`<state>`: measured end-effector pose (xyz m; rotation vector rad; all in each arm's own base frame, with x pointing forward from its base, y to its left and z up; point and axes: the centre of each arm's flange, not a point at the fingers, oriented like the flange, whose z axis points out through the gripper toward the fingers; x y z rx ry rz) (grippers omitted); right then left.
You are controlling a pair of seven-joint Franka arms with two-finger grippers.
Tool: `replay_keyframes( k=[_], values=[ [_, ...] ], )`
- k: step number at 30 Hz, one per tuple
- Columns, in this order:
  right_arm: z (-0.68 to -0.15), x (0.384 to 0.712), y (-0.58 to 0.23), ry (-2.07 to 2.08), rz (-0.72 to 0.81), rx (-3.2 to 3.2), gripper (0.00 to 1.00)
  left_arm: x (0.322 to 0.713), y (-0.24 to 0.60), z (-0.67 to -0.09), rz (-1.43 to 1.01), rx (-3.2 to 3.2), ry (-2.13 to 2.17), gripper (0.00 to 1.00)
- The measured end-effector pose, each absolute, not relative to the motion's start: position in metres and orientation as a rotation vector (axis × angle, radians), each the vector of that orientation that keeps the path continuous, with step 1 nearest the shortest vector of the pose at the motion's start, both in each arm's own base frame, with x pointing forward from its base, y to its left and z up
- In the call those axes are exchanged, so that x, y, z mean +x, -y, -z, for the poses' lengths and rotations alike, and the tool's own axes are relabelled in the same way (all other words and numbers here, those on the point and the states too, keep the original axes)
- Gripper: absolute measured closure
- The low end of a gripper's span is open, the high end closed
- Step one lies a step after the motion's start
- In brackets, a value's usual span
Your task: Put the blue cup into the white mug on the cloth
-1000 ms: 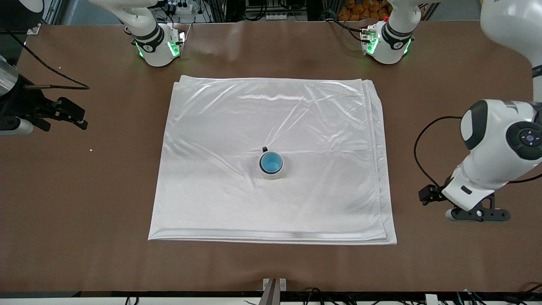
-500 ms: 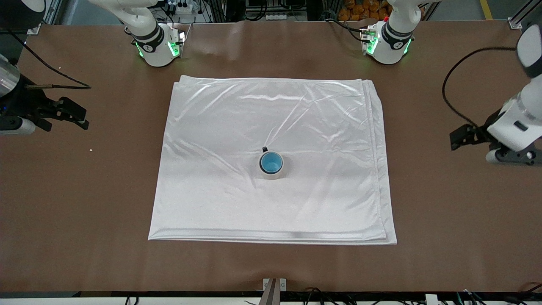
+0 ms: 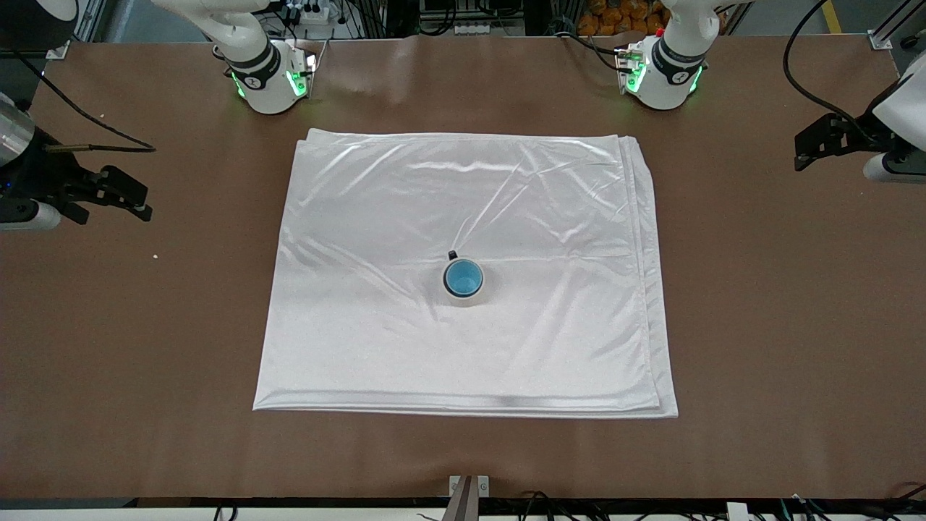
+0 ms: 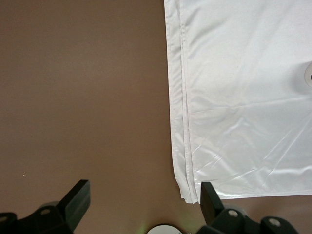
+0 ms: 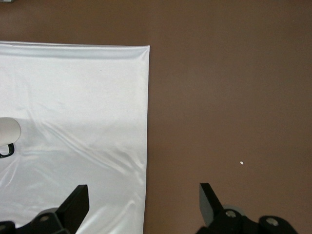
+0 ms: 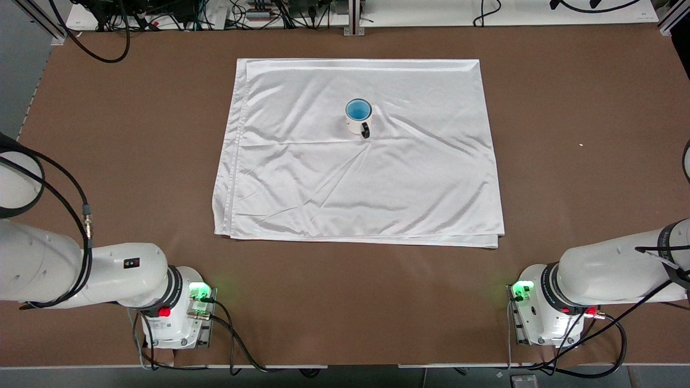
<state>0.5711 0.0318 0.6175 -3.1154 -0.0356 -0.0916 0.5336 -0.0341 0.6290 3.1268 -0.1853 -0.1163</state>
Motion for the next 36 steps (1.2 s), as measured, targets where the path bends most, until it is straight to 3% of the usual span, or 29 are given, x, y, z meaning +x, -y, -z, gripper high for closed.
replay_keyframes(
  k=[36],
  values=[
    [-0.6175,0.5711,-0.0318,0.036,0.092,-3.115,0.0,0.5389,0.0294,-0.6201,0.141,3.124,0.161,0.0]
  ],
)
